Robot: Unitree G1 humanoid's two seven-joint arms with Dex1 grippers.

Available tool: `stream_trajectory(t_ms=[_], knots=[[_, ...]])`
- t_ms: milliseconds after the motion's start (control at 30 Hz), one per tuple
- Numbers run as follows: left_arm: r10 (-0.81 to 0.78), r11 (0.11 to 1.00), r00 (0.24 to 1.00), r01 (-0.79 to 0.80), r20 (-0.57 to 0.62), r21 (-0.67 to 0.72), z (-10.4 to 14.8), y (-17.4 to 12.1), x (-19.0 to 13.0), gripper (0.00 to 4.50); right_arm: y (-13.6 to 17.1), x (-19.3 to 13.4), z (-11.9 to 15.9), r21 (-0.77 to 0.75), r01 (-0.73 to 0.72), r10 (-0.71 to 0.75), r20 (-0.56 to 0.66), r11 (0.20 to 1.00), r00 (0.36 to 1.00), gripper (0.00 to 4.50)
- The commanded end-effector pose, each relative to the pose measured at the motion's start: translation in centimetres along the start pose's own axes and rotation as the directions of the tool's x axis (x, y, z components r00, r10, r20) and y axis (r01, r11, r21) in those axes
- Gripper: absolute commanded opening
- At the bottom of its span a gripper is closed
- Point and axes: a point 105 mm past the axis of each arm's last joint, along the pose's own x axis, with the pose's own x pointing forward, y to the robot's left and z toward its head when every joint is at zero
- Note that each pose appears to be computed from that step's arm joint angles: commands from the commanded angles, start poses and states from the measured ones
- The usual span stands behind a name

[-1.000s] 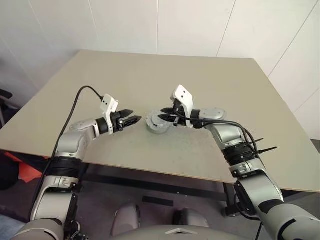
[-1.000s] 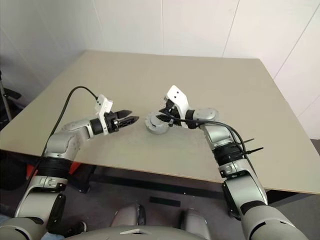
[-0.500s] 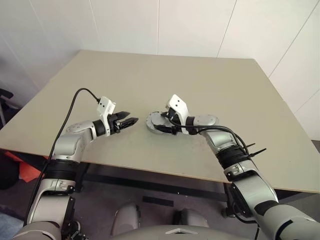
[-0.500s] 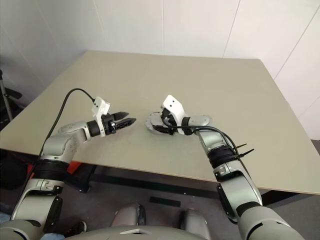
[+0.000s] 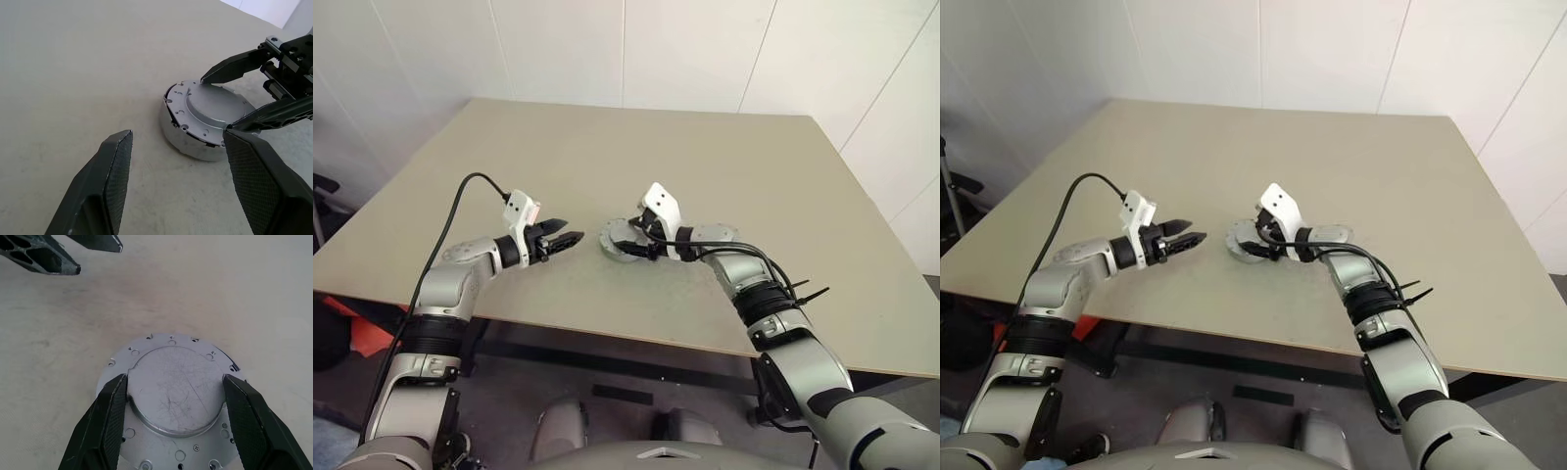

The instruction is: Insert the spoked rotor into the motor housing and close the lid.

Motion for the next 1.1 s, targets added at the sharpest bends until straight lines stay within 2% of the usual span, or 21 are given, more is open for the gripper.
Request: stream_trajectory(t_ms=[33,133,300,467,700,800,867,900,1100], knots=[[-0.002,0.999,0.999,0.0,0.035,0.05,1.4,-0.1,-0.1,3.11,0.2,0.0,-0.6,0.039,-0.008,0.008,-0.012,0.999,1.0,3.47],[-0.001,0.999,0.999,0.0,0.032,0.051,1.3,-0.1,-0.1,3.11,0.1,0.0,-0.2,0.068,-0.006,0.005,0.005,0.998,1.0,3.47],[0.004,0.999,0.999,-0.006,0.032,0.053,1.4,0.1,0.0,3.11,0.0,-0.1,-0.2,0.045,-0.008,0.008,0.0,0.999,1.0,4.48],[0.012,0.998,0.999,-0.013,0.032,0.056,1.4,0.2,-0.1,3.11,-0.1,0.0,-0.6,-0.052,0.019,-0.021,-0.036,0.998,0.999,4.48],[0.024,0.998,0.999,-0.026,0.033,0.062,1.3,0.4,-0.1,3.11,-0.4,0.2,-1.1,-0.005,0.046,-0.046,-0.036,0.999,0.998,4.48],[0.027,0.998,0.999,-0.029,0.033,0.064,1.2,0.5,-0.2,3.11,-0.5,0.3,-1.1,0.003,0.045,-0.045,-0.035,0.999,0.998,3.96],[0.028,0.998,0.999,-0.03,0.031,0.063,1.1,0.5,-0.3,3.11,-0.5,0.3,-1.1,0.001,0.045,-0.045,-0.037,0.999,0.998,3.33],[0.029,0.998,0.999,-0.031,0.03,0.063,1.1,0.5,-0.3,3.11,-0.5,0.3,-1.1,-0.001,0.044,-0.044,-0.037,0.999,0.998,3.16],[0.05,0.997,0.998,-0.052,0.029,0.058,1.0,0.9,-0.8,3.11,-0.5,0.3,-0.5,-0.003,0.025,-0.025,-0.035,1.0,0.999,3.16]])
